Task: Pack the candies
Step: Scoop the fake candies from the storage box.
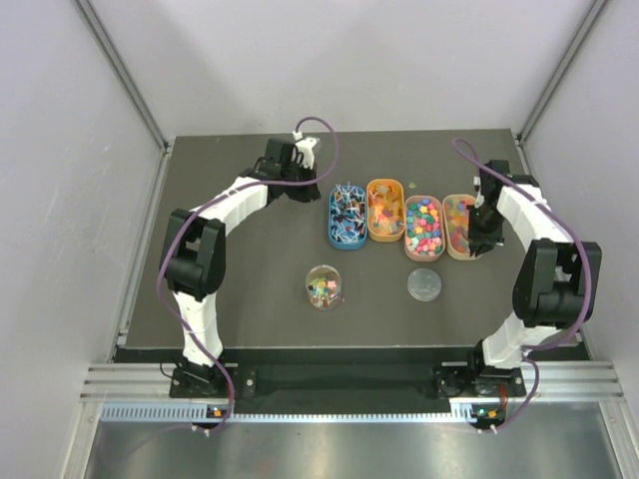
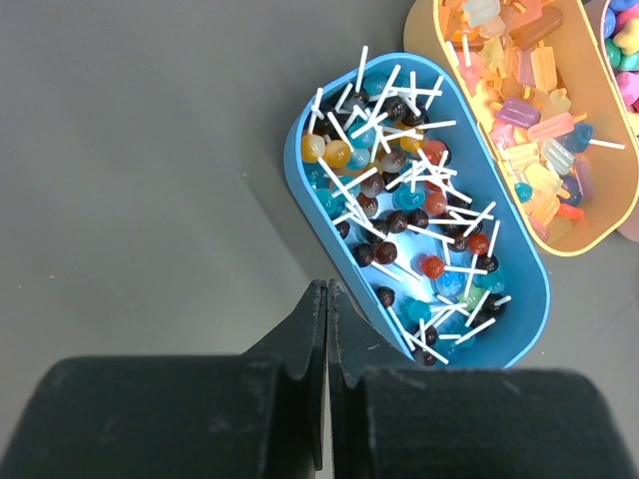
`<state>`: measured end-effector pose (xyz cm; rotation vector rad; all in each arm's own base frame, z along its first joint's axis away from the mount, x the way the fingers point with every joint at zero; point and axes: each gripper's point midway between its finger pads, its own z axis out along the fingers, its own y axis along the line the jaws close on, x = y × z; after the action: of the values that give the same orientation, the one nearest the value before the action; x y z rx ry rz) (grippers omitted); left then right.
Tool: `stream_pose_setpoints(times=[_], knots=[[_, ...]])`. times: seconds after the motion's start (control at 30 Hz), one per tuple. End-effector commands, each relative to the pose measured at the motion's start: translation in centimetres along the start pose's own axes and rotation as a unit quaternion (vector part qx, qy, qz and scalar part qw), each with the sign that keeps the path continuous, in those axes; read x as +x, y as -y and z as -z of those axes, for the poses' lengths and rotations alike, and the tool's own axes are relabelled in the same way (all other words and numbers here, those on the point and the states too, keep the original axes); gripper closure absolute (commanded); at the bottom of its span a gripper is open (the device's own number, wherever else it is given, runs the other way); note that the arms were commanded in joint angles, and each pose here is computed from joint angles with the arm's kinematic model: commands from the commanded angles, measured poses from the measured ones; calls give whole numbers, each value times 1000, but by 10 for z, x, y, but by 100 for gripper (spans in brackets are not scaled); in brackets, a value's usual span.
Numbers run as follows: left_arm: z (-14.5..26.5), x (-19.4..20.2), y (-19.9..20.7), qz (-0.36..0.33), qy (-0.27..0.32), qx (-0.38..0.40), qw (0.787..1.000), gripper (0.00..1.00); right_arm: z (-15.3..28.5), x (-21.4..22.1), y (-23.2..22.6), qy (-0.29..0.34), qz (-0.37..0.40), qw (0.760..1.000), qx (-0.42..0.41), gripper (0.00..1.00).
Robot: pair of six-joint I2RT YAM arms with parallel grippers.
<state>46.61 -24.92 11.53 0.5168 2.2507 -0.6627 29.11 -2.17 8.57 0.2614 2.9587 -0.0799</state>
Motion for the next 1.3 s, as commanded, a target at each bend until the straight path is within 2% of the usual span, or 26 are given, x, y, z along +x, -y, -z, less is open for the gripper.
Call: stream_pose_setpoints(times=[0.0, 0.8, 1.27], knots=[[5, -15, 9, 0, 27, 15, 1000, 100, 5, -29, 0, 36, -2, 999, -3, 100], [4, 6, 11, 17, 2, 23, 1000, 100, -28, -40, -6, 33, 18, 999, -20, 100], [3, 23, 18, 18, -17, 28, 999, 100, -46, -55, -3, 67, 26, 997, -25, 100]])
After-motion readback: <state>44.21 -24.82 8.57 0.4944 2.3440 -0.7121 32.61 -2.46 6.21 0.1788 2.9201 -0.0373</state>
